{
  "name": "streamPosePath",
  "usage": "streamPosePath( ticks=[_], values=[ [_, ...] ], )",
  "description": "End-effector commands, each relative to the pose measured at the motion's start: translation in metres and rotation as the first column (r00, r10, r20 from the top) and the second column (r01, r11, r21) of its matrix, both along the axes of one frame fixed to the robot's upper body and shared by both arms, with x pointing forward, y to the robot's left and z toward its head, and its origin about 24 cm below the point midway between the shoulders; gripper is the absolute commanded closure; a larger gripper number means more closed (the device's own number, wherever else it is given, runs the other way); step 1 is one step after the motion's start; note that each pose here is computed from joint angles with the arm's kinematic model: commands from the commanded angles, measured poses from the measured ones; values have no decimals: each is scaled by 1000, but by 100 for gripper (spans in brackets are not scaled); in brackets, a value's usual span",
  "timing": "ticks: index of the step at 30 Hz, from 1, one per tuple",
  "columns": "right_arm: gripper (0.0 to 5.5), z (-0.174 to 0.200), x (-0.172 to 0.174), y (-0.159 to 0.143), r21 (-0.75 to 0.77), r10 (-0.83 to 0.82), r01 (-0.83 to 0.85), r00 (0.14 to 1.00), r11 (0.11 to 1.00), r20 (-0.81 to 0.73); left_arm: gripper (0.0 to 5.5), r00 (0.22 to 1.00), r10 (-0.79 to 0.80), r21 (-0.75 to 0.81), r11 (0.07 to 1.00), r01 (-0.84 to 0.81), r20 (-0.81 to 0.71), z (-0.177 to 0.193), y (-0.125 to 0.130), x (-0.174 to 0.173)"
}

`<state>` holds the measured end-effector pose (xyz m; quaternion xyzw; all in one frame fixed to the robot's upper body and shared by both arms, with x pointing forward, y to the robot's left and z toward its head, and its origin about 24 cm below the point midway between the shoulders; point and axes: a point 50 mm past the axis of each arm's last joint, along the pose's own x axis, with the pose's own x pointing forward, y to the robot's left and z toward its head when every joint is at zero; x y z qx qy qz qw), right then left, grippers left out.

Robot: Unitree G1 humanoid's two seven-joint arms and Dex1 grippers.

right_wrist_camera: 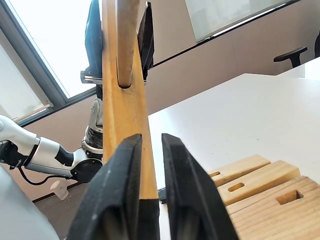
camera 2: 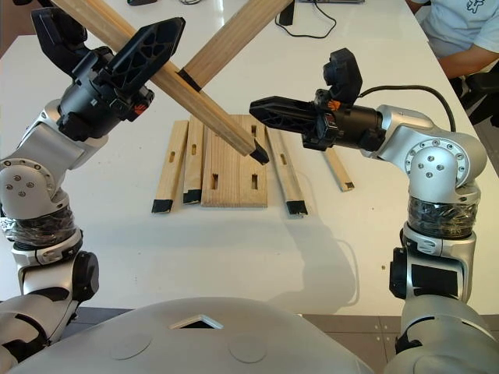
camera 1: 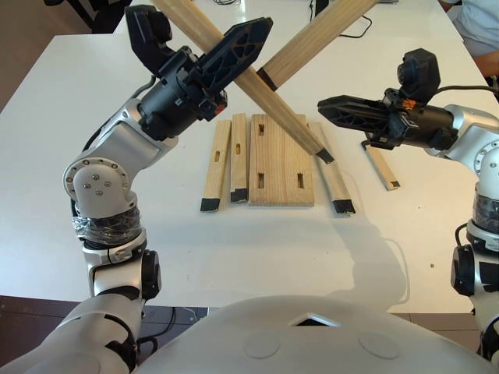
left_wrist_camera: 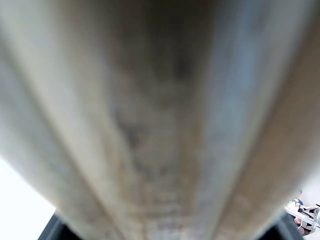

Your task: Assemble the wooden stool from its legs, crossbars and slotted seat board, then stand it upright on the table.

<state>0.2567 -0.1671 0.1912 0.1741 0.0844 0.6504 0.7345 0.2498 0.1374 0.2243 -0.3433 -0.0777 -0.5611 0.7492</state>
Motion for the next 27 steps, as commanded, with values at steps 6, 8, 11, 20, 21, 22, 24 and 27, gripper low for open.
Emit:
streamPosePath(
  ticks=[6, 8, 11, 20, 21, 22, 24, 27],
  values=[
    [333, -1, -8, 5, 0, 58, -58, 998, 998, -3, 347, 1000, -18, -14, 1000, 18, 26, 8, -2, -1],
    [305, -1, -10, 7, 5, 70, -70, 997, 998, -14, 347, 999, -24, -13, 1000, 24, 28, 8, -3, -2],
    [255, -1, -12, 9, 9, 83, -83, 996, 997, -27, 347, 999, -29, -12, 1000, 29, 28, 7, -4, -3],
    [148, -13, -14, 17, -46, 86, -90, 993, 995, -86, 347, 999, -37, -20, 999, 38, 32, 8, -7, -4],
    [148, -14, -14, 18, -48, 86, -90, 992, 995, -89, 347, 999, -38, -21, 999, 39, 33, 9, -7, -4],
    [148, -15, -15, 19, -46, 90, -94, 992, 995, -88, 347, 999, -39, -19, 999, 39, 35, 9, -7, -5],
    [148, -15, -15, 20, -42, 93, -97, 992, 994, -87, 347, 998, -42, -16, 999, 43, 35, 8, -8, -5],
    [182, -13, -12, 21, -22, 81, -83, 994, 996, -78, 347, 998, -45, -11, 999, 45, 35, 7, -8, -5]
  ],
)
